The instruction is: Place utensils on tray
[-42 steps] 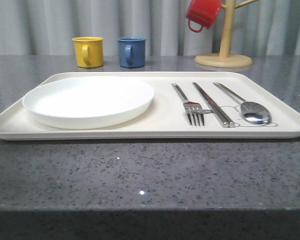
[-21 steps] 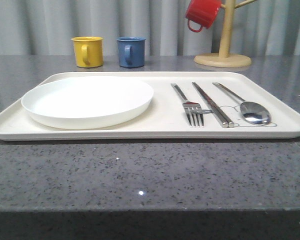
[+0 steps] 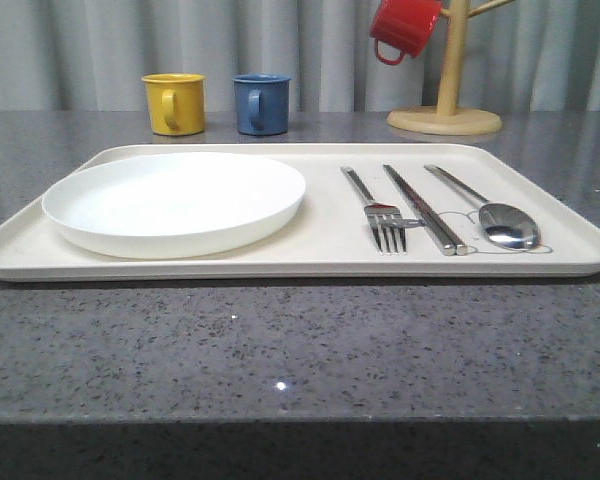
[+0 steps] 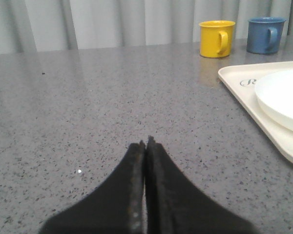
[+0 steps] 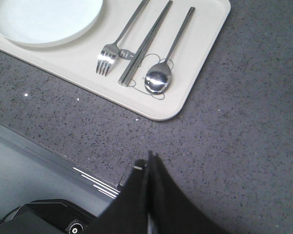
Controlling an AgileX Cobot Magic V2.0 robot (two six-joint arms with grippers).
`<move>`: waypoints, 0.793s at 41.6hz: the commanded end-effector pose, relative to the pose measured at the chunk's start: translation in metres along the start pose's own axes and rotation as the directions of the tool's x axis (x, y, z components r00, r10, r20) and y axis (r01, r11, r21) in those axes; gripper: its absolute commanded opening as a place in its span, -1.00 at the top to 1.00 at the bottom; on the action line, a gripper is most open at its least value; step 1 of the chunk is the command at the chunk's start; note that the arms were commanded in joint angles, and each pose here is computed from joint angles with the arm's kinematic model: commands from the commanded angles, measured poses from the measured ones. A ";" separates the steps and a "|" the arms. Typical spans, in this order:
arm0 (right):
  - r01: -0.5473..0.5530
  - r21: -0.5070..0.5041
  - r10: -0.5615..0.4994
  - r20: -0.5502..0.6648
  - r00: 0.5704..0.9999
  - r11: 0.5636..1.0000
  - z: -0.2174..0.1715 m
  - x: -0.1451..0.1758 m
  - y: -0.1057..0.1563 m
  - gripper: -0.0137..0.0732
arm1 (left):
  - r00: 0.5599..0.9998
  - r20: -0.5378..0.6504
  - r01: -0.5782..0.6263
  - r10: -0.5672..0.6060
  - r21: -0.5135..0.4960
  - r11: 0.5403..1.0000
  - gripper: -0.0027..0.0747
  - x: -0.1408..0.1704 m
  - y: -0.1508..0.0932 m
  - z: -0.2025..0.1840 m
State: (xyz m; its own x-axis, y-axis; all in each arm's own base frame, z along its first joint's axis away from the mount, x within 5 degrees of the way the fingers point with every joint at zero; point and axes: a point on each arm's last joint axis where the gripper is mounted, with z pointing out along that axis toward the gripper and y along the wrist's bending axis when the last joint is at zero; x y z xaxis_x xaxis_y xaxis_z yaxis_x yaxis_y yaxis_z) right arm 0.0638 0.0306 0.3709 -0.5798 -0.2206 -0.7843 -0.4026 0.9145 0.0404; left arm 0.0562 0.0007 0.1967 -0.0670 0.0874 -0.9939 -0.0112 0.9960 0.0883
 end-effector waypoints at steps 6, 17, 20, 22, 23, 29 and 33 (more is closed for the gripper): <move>0.008 -0.006 -0.008 0.071 0.997 1.000 -0.003 -0.009 0.001 0.84 | 0.987 0.159 0.008 -0.005 -0.018 1.000 0.98 -0.014 0.002 -0.003; 0.008 -0.006 -0.008 0.071 0.997 1.000 -0.003 -0.009 0.001 0.84 | 0.982 0.189 0.011 -0.006 -0.022 1.000 0.98 -0.017 0.002 -0.004; 0.008 -0.006 -0.008 0.071 0.997 1.000 -0.003 -0.009 0.001 0.84 | 0.979 0.204 0.032 -0.027 -0.020 0.999 0.98 -0.018 0.002 -0.004; 0.008 -0.006 -0.008 0.071 0.997 1.000 -0.003 -0.009 0.001 0.84 | 0.976 0.215 0.030 -0.024 -0.021 0.999 0.98 -0.019 0.002 -0.004; 0.008 -0.006 -0.008 0.071 0.997 1.000 -0.003 -0.009 0.001 0.84 | 0.976 0.217 0.028 -0.023 -0.021 0.999 0.98 -0.019 0.002 -0.004; 0.008 -0.006 -0.008 0.071 0.997 1.000 -0.003 -0.009 0.001 0.84 | 0.975 0.222 0.013 -0.007 -0.023 1.000 0.98 -0.020 0.002 -0.004; 0.008 -0.006 -0.008 0.071 0.997 1.000 -0.003 -0.009 0.001 0.84 | 0.975 0.220 0.021 -0.016 -0.022 1.000 0.98 -0.020 0.002 -0.004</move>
State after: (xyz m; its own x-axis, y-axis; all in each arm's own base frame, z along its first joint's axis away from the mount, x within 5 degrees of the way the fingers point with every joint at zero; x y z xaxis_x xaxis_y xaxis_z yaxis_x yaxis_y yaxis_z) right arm 0.0639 0.0307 0.3709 -0.5800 -0.2207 -0.7841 -0.4026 0.9145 0.0404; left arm 0.0563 0.0013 0.2069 0.0443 0.0827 -0.9956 -0.0268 0.9963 0.0816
